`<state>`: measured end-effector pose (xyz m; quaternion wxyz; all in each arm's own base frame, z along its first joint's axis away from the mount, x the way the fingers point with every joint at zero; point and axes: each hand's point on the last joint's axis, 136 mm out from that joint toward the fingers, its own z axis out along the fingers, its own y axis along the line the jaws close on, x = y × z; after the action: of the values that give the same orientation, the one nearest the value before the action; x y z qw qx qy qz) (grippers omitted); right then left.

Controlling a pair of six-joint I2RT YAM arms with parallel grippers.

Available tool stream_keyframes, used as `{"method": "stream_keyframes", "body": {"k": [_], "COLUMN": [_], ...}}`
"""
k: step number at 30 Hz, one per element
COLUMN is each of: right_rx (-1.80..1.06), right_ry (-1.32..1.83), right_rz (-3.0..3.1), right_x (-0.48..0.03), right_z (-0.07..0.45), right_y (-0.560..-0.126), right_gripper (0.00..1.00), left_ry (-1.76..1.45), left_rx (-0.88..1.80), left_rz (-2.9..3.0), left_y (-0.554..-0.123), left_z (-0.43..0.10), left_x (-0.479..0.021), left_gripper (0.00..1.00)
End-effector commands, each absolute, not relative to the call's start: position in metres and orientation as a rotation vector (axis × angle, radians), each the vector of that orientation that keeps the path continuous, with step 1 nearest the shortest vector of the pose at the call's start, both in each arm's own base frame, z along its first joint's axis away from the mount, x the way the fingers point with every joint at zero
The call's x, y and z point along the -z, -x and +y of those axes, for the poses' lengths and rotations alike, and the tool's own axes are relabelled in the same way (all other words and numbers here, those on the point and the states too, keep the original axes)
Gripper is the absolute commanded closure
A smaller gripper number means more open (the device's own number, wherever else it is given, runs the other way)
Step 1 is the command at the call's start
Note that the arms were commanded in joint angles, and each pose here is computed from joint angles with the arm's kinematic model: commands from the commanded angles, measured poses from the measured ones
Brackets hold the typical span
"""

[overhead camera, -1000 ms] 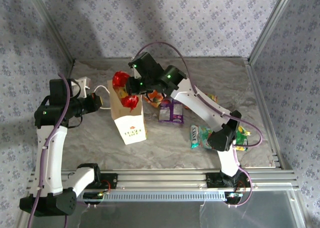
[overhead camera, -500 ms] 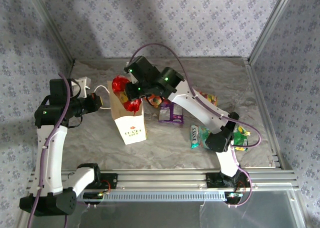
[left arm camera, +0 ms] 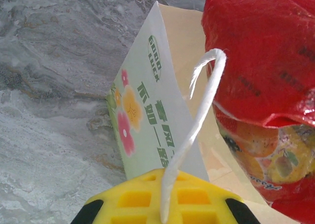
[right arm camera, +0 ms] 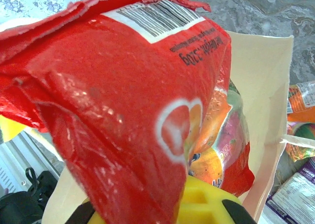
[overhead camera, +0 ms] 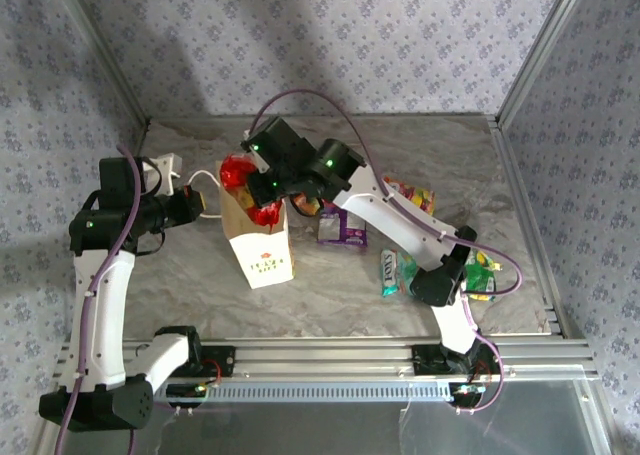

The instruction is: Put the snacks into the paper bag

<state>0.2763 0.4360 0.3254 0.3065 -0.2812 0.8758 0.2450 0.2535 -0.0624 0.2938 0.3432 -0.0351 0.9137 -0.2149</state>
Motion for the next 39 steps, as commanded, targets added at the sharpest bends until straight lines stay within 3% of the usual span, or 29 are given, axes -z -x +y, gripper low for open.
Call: {"method": "stream_keyframes", "body": {"k": [1, 21, 39], "right_rx": [-0.742, -0.658, -0.659], "right_ry": [0.720, 0.666, 0.660], "right_rz": [2.121, 2.287, 2.395], "right_x": [-0.391, -0.357, -0.321], "right_z": [0.437, 0.411, 0.421], "right_y": [-0.272, -0.281, -0.289], "right_gripper": [0.99, 0.99, 0.96], "left_ry": [0.067, 0.081, 0.083], "left_rx": [0.573, 0.578, 0.586], "left_rz": [2.376, 2.363, 2.360], "left_y": [-0.252, -0.254, -0.255], "left_z": [-0.064, -0.064, -0.065], "left_x": [-0.293, -0.297, -0.298], "left_gripper": [0.96, 0.97, 0.98]}}
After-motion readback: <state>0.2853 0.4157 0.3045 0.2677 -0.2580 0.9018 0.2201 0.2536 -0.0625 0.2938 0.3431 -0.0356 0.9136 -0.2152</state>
